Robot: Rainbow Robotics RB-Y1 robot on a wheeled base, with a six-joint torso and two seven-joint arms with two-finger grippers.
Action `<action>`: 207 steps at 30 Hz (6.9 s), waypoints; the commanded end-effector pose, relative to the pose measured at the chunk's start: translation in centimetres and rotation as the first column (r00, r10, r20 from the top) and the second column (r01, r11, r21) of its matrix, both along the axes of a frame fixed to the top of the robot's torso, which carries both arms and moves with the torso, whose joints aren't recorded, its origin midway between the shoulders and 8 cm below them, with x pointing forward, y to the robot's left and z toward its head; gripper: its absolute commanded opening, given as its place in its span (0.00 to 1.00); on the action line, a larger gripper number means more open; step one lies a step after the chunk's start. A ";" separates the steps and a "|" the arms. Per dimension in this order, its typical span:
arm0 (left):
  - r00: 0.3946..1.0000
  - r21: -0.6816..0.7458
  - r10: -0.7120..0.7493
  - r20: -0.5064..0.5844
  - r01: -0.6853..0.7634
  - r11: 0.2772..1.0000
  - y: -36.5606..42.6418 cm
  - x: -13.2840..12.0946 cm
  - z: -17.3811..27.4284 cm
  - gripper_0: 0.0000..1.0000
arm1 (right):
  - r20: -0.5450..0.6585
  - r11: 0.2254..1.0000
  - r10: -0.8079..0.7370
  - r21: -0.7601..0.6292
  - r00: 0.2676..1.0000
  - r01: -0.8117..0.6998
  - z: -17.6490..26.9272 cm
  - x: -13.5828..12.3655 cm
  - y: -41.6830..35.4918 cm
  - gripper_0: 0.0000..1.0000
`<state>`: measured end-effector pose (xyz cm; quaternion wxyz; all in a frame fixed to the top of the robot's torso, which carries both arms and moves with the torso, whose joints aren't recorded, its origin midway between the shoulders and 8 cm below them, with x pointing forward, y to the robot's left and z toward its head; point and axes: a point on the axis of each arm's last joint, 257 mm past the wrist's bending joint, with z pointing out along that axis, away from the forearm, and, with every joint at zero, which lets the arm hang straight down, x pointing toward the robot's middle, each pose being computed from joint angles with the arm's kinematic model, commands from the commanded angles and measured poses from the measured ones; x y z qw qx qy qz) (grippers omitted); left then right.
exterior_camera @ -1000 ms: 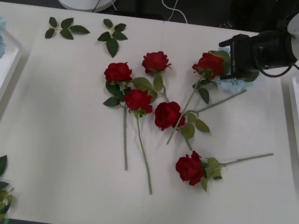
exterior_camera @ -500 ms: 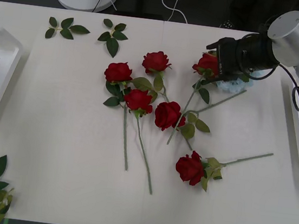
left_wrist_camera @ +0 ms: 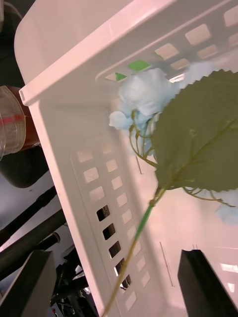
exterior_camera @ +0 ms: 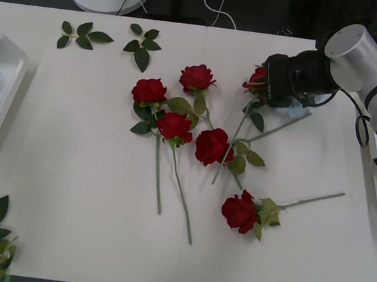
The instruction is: Place the red flowers into the right box and the blue flowers into the left box. If a person shows an open palm, hand one flower to the person first, then continue sorting.
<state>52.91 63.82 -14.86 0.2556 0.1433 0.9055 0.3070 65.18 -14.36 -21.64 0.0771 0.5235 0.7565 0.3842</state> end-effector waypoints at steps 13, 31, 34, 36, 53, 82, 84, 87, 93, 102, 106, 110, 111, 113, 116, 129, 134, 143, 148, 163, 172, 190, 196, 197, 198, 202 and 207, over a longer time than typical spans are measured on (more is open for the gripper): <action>0.999 -0.298 -0.001 0.042 0.014 0.954 -10.0 0.8 2.2 1.00 | 0.054 0.973 0.224 -0.065 0.973 -0.220 7.3 -2.2 -5.6 0.00; 0.992 -0.652 0.127 -0.004 -0.099 0.752 -30.8 1.5 -4.2 1.00 | 0.187 0.503 0.843 -0.604 0.504 -0.618 15.4 -9.0 -11.3 0.00; 0.993 -0.657 0.119 0.005 -0.087 0.749 -34.1 2.1 -6.2 1.00 | 0.252 0.418 0.903 -0.705 0.349 -0.573 16.8 -9.1 -9.0 0.00; 0.994 -0.669 0.114 0.003 -0.082 0.739 -36.2 2.2 -7.1 1.00 | 0.285 0.391 0.919 -0.757 0.274 -0.524 17.8 -9.1 -7.8 0.00; 0.998 -0.787 0.020 0.057 0.033 0.617 -41.2 0.5 -8.0 1.00 | 0.281 0.262 0.876 -0.960 -0.392 -0.103 21.7 -15.4 5.5 0.00; 0.847 -0.869 -0.203 0.491 0.494 -0.036 -53.6 -15.3 0.7 1.00 | 0.407 0.502 0.650 -0.864 -0.642 -0.040 21.3 -25.1 25.8 0.00; 0.826 -0.848 -0.201 0.526 0.527 -0.055 -54.7 -15.5 1.1 1.00 | 0.409 0.498 0.646 -0.866 -0.645 -0.051 21.1 -25.3 26.3 0.00; 0.796 -0.812 -0.160 0.584 0.578 -0.084 -56.6 -15.5 1.4 1.00 | 0.434 0.505 0.637 -0.859 -0.637 -0.080 20.9 -25.7 27.1 0.00; 0.766 -0.775 -0.121 0.632 0.620 -0.124 -58.2 -15.8 2.4 1.00 | 0.438 0.491 0.656 -0.866 -0.615 -0.092 20.4 -25.4 27.7 0.00; 0.771 -0.756 0.008 0.637 0.627 -0.186 -58.8 -14.8 4.0 1.00 | 0.435 0.472 0.678 -0.875 -0.592 -0.102 19.8 -25.0 27.8 0.00; 0.774 -0.754 0.056 0.631 0.629 -0.187 -58.5 -13.8 4.1 1.00 | 0.433 0.467 0.679 -0.878 -0.593 -0.107 19.4 -25.2 27.9 0.00; 0.779 -0.761 0.061 0.624 0.623 -0.183 -58.8 -12.9 3.4 1.00 | 0.432 0.466 0.679 -0.878 -0.594 -0.105 19.4 -25.2 27.9 0.00; 0.781 -0.763 0.067 0.621 0.622 -0.174 -58.9 -12.5 2.9 1.00 | 0.434 0.468 0.678 -0.877 -0.594 -0.107 19.4 -25.3 28.0 0.00; 0.779 -0.764 0.068 0.623 0.625 -0.164 -59.4 -12.1 2.4 1.00 | 0.433 0.467 0.678 -0.878 -0.594 -0.106 19.4 -25.2 28.0 0.00; 0.780 -0.764 0.077 0.621 0.624 -0.162 -60.0 -11.5 2.2 1.00 | 0.431 0.465 0.680 -0.879 -0.593 -0.104 19.3 -25.2 27.9 0.00; 0.776 -0.764 0.054 0.629 0.629 -0.142 -59.7 -11.6 1.8 1.00 | 0.269 0.401 0.815 -0.901 -0.513 0.164 24.7 -17.4 20.4 0.00; 0.776 -0.764 0.054 0.629 0.629 -0.142 -59.7 -11.6 1.8 1.00 | 0.164 0.301 0.885 -0.916 -0.436 0.265 26.9 -13.1 16.1 0.00; 0.776 -0.764 0.054 0.629 0.629 -0.142 -59.7 -11.6 1.8 1.00 | 0.159 0.272 0.945 -0.866 -0.286 0.419 32.8 -6.6 10.8 0.00; 0.776 -0.764 0.054 0.629 0.629 -0.142 -59.7 -11.6 1.8 1.00 | 0.172 0.253 0.964 -0.832 -0.205 0.494 35.6 -3.3 8.6 0.00; 0.776 -0.764 0.054 0.629 0.629 -0.142 -59.7 -11.6 1.8 1.00 | 0.256 0.223 0.965 -0.707 -0.050 0.672 41.2 2.3 5.7 0.00; 0.776 -0.764 0.054 0.629 0.629 -0.142 -59.7 -11.6 1.8 1.00 | 0.246 0.212 0.968 -0.701 -0.048 0.681 41.2 2.3 5.7 0.00; 0.776 -0.764 0.054 0.629 0.629 -0.142 -59.7 -11.6 1.8 1.00 | 0.315 0.315 0.943 -0.725 -0.112 0.613 41.0 1.4 6.4 1.00; 0.776 -0.764 0.054 0.629 0.629 -0.142 -59.7 -11.6 1.8 1.00 | 0.320 0.356 0.933 -0.764 -0.163 0.538 40.4 0.4 6.4 1.00; 0.776 -0.764 0.054 0.629 0.629 -0.142 -59.7 -11.6 1.8 1.00 | 0.313 0.352 0.935 -0.771 -0.166 0.531 40.2 0.2 6.3 1.00; 0.776 -0.764 0.054 0.629 0.629 -0.142 -59.7 -11.6 1.8 1.00 | 0.292 0.339 0.941 -0.787 -0.173 0.515 39.7 0.0 6.2 1.00; 0.776 -0.764 0.054 0.629 0.629 -0.142 -59.7 -11.6 1.8 1.00 | 0.212 0.286 0.954 -0.858 -0.213 0.427 36.7 -1.4 6.2 1.00; 0.776 -0.764 0.054 0.629 0.629 -0.142 -59.7 -11.6 1.8 1.00 | 0.044 0.131 0.968 -0.928 -0.247 0.349 31.6 -3.5 5.2 1.00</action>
